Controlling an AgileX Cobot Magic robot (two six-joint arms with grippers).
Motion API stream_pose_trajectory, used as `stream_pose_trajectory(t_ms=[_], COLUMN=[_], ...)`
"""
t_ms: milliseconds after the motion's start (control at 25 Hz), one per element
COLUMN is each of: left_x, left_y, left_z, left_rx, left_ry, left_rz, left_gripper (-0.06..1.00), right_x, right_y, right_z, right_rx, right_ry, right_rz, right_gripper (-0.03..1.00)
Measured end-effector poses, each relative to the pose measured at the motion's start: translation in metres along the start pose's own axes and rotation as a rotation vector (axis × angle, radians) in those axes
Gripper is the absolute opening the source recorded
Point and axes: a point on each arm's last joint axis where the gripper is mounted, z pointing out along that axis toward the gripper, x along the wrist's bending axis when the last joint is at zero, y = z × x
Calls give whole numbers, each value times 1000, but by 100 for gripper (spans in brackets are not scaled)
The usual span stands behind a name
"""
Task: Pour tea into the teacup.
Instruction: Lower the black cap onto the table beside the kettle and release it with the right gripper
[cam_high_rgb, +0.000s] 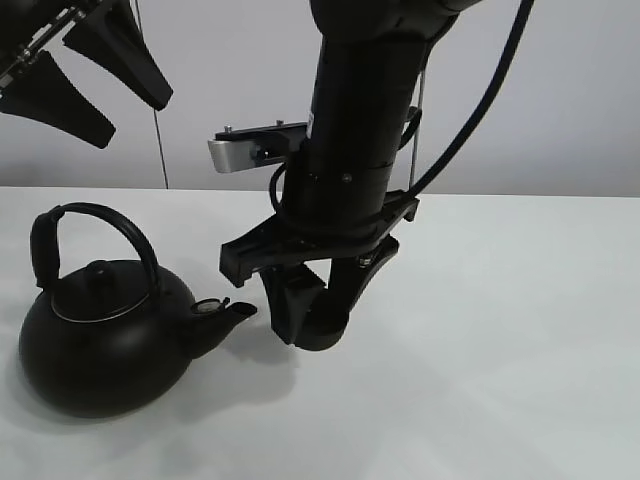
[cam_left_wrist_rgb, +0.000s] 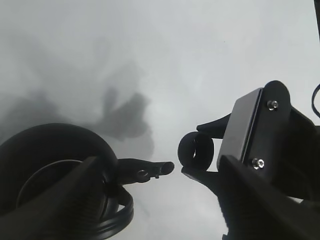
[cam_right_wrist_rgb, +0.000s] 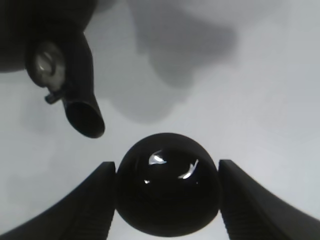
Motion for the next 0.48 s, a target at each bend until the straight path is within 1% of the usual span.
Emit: stream_pose_trajectory(t_ms=[80,480], left_x=[0,0], left_y=[0,0], left_z=[0,0], left_rx=[0,0], left_ry=[0,0], left_rz=[0,0], left_gripper=[48,48], right_x=[-1,-3], right_y=[1,-1], right_z=[1,46], right_rx=[-13,61], right_ry=[-5,-7], right_rz=[-1,21], right_gripper=[40,40])
